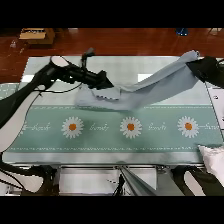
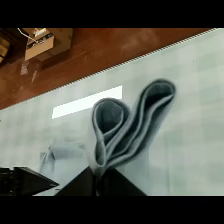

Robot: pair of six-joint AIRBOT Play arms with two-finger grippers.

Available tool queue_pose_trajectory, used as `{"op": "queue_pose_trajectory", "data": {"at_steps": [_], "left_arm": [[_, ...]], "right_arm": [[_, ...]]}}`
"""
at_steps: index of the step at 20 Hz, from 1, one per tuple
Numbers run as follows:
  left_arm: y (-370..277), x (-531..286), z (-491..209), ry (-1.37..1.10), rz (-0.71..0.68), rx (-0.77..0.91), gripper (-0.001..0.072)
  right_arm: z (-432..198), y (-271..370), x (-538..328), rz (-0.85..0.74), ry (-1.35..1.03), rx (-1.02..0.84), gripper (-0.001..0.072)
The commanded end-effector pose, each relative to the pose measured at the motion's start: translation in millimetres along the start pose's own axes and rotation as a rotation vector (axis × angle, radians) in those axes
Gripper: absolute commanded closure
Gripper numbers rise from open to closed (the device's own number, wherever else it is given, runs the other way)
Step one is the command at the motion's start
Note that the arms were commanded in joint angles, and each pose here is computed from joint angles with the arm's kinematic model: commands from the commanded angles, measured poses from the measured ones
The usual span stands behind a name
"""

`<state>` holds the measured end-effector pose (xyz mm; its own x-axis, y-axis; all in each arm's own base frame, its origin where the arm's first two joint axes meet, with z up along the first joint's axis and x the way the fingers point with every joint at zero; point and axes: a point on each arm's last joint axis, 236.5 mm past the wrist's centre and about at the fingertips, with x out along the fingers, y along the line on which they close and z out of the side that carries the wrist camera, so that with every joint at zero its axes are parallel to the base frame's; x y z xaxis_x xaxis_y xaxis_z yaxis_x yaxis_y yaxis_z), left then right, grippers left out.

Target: Fold the shirts.

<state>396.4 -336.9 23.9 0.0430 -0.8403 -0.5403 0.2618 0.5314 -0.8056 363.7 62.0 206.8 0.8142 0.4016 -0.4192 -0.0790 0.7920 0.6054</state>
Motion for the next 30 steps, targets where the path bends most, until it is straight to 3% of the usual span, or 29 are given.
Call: {"op": "queue_pose_trajectory", "data": {"at_steps": [1, 10, 13, 16, 21, 26, 30], "left_arm": [[-26, 50, -22, 0.024, 0.002, 0.030, 0.0680], [-83, 176, -109, 0.117, -0.106, -0.155, 0.0680], [-80, 169, -92, 0.065, -0.101, -0.136, 0.0681], [-75, 103, -28, -0.060, -0.102, -0.057, 0.0682], [-54, -95, 49, -0.293, 0.109, 0.188, 0.0682], [-39, -268, 48, -0.503, 0.293, 0.215, 0.0681], [-32, -330, 29, -0.576, 0.355, 0.173, 0.0681]], "right_arm": [[-11, 22, -30, 0.020, 0.005, 0.018, 0.0683], [-25, 48, -70, 0.046, -0.014, 0.008, 0.0683], [-34, 31, -72, -0.030, 0.019, -0.025, 0.0682], [-34, 17, -72, -0.090, 0.025, -0.061, 0.0683], [-24, 23, -54, -0.027, 0.014, -0.064, 0.0683], [-43, 41, 10, 0.066, 0.121, -0.091, 0.0683], [-94, 64, 91, 0.086, 0.219, -0.126, 0.0683]]}}
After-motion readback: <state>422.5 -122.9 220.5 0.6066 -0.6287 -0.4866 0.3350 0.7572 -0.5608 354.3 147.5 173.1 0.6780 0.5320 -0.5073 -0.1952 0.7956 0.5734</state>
